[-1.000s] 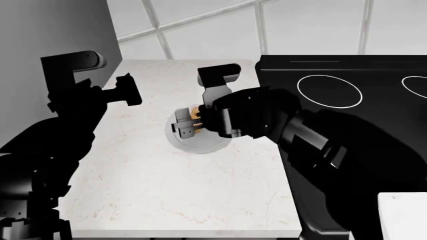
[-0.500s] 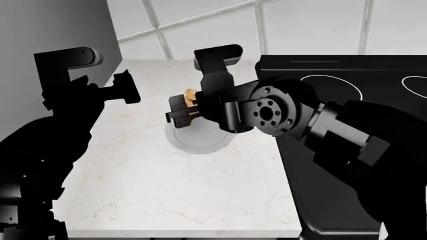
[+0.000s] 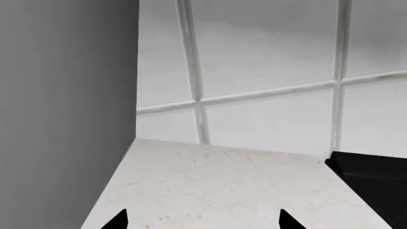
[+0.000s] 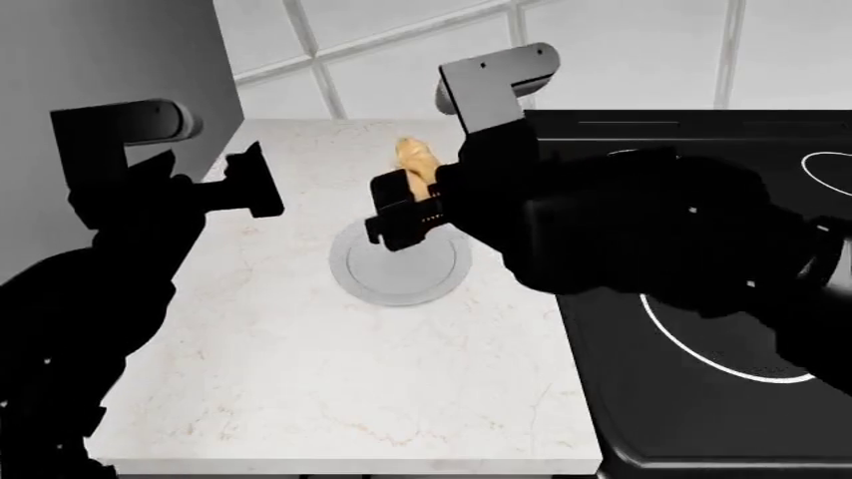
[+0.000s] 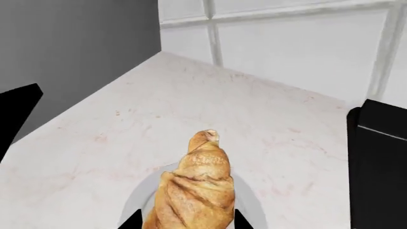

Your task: Pick the croissant and place it on the pan. Then turn on the stove to warm the croissant.

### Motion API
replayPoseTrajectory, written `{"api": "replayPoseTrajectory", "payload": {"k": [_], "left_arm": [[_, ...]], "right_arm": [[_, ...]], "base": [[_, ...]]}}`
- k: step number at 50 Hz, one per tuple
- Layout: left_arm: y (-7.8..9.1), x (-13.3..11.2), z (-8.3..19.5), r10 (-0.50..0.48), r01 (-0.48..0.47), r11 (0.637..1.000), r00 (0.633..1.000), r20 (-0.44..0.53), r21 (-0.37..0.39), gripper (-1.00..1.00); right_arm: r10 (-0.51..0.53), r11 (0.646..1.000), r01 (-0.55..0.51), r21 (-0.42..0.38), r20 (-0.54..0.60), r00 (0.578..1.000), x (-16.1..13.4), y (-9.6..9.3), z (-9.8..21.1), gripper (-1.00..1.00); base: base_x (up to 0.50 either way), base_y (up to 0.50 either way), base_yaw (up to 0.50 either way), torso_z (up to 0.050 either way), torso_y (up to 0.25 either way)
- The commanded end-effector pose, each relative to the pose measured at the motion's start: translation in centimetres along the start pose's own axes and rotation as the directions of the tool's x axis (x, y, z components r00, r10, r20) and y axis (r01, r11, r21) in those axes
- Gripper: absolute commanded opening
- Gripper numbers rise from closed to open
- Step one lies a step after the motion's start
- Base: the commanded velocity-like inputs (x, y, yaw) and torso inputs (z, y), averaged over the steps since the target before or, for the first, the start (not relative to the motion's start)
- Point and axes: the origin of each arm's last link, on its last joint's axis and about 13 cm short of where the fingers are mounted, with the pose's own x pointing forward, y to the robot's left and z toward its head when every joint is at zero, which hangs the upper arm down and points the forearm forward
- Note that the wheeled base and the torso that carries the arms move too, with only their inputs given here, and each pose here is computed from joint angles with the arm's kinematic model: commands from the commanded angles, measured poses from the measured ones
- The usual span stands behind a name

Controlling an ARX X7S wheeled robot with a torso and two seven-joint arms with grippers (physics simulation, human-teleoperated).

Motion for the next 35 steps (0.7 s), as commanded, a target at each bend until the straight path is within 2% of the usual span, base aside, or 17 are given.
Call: {"api": "replayPoseTrajectory", "payload": {"k": [1,18,35], "left_arm": [[-0.5,-1.4,0.0,-0.027,0.027,0.999,1.000,0.003,0.021,1.00],[-1.2,-2.5,-0.1,-0.045,0.046,0.998,0.999,-0.014,0.050,1.00],[-1.8,-3.0,0.1,-0.062,0.062,0.996,0.998,-0.011,0.059,1.00]], "right_arm": [[0.004,1.000,0.000,-0.030,0.103,0.995,-4.1,-0.7,0.2,-1.00],[-0.021,0.997,0.031,-0.064,0.158,0.987,-6.9,-1.3,-1.0,-1.00],[-0.022,0.999,0.030,-0.041,0.181,0.983,-8.3,-0.9,-1.6,-1.00]], "base": [[0.00,0.00,0.00,0.000,0.000],[0.00,0.00,0.00,0.000,0.000],[0.00,-0.49,0.00,0.000,0.000]]}}
